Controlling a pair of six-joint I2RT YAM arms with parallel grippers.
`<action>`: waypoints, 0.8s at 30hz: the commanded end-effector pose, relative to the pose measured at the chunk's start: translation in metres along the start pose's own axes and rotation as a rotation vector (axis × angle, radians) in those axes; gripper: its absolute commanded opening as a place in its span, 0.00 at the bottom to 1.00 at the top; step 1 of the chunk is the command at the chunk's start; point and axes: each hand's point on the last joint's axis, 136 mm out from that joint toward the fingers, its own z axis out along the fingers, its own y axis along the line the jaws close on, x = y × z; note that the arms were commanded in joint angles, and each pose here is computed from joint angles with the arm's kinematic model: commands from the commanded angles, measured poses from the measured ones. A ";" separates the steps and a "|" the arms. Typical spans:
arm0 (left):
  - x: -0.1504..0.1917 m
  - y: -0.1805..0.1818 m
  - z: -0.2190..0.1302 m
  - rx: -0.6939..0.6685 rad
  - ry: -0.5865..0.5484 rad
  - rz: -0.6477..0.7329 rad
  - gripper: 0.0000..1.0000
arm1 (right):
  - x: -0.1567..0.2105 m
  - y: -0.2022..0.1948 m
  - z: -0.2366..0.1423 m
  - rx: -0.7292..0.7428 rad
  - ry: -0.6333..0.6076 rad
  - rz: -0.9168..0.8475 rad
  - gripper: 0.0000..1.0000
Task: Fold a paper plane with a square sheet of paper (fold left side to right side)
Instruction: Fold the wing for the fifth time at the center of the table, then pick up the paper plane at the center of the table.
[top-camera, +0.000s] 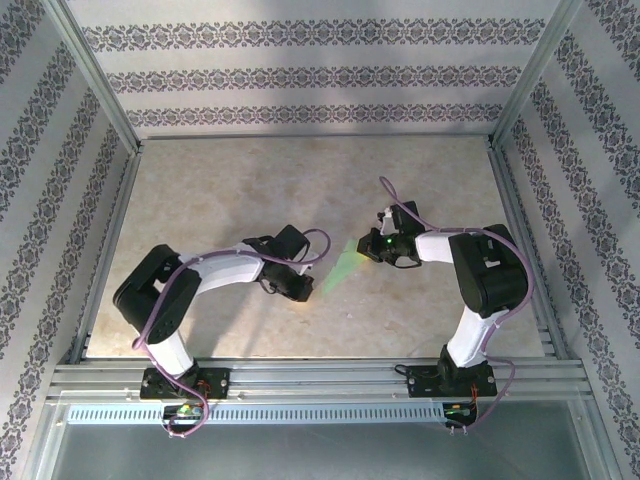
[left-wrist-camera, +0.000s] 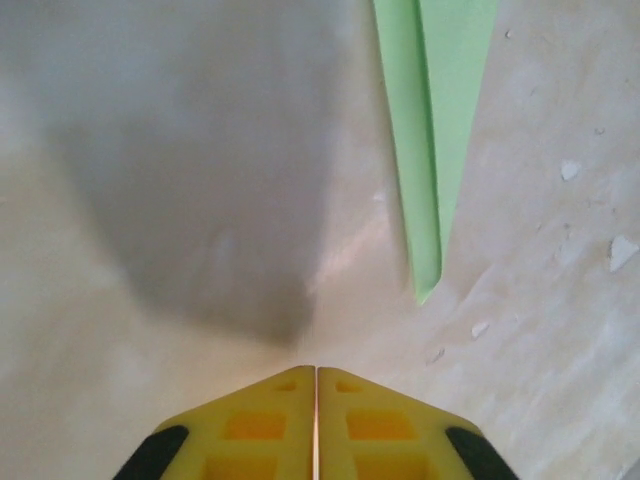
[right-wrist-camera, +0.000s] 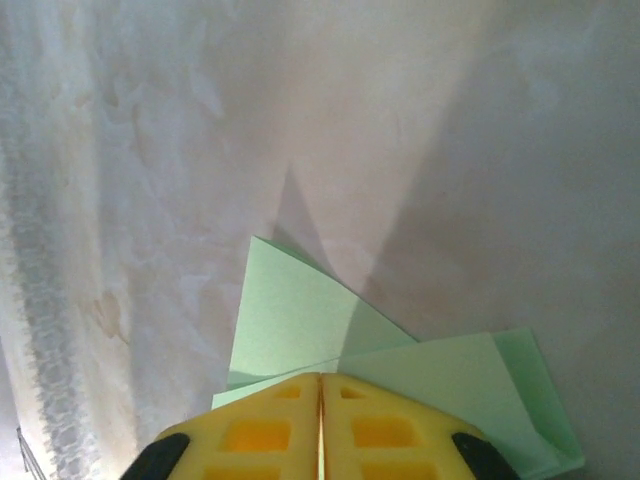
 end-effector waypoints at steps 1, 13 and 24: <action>-0.014 -0.001 -0.027 0.017 -0.103 -0.037 0.17 | -0.008 0.005 -0.019 0.097 -0.025 -0.047 0.22; -0.051 0.035 -0.115 -0.213 -0.575 -0.078 0.45 | 0.003 0.043 -0.082 0.417 -0.176 -0.082 0.63; -0.038 0.060 -0.135 -0.335 -0.680 -0.085 0.62 | 0.042 0.043 -0.077 0.894 -0.132 0.107 0.70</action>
